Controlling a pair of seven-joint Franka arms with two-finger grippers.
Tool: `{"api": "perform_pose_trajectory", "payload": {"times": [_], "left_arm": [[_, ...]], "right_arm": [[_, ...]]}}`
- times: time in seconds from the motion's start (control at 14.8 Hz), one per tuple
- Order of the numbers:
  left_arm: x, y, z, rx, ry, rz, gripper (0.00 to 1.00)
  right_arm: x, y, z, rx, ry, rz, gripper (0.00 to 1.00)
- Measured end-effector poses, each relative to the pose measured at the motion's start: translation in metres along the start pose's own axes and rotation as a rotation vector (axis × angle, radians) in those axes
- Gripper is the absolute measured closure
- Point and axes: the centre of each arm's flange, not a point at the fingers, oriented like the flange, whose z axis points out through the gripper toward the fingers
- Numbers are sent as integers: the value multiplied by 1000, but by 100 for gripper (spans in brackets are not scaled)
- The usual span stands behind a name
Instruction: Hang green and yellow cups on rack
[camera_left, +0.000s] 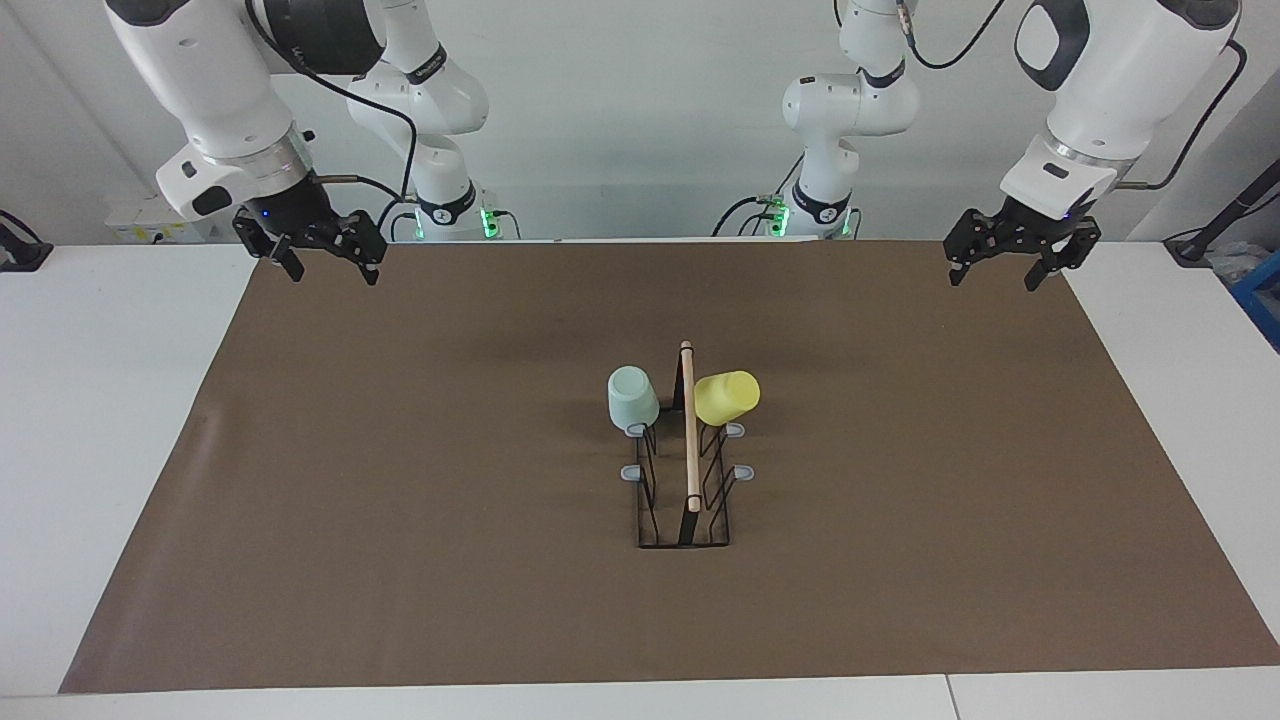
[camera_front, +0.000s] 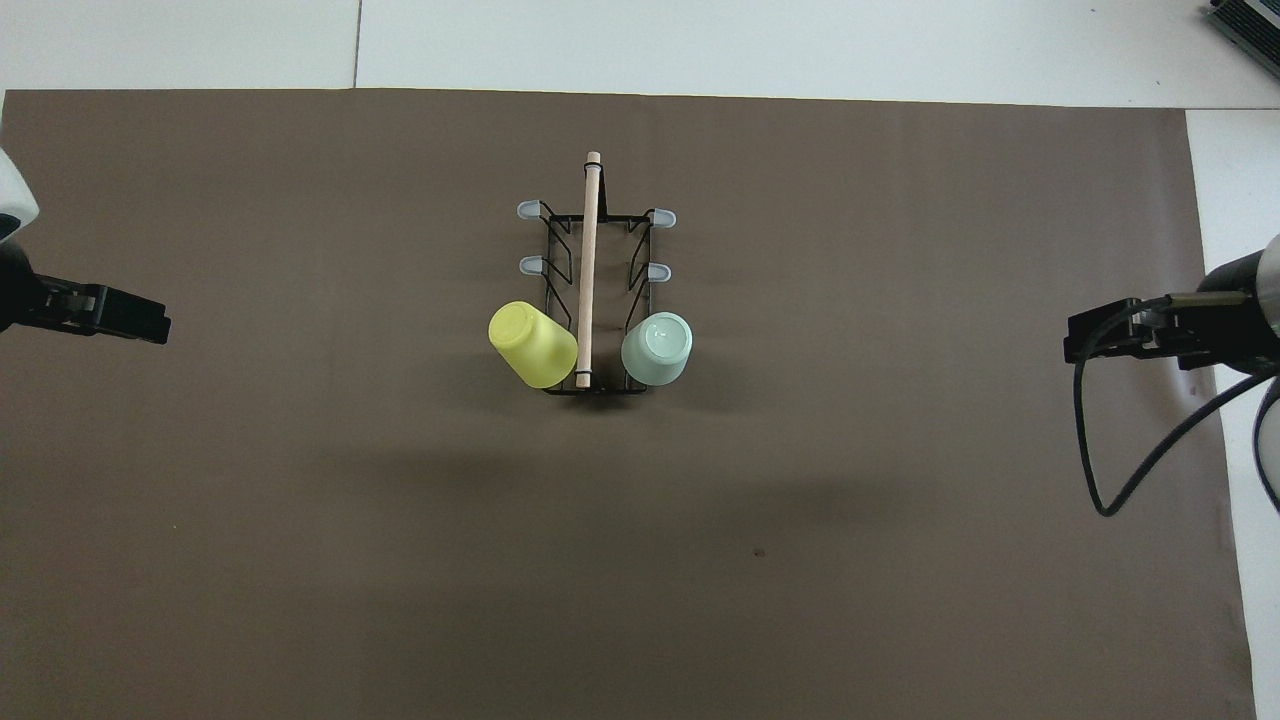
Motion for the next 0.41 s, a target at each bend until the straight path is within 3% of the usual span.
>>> {"api": "perform_pose_trajectory", "payload": {"times": [0.41], "left_arm": [[0,0,0,0,0,0,0]], "right_arm": [[0,0,0,-8,1,-4,0]]}}
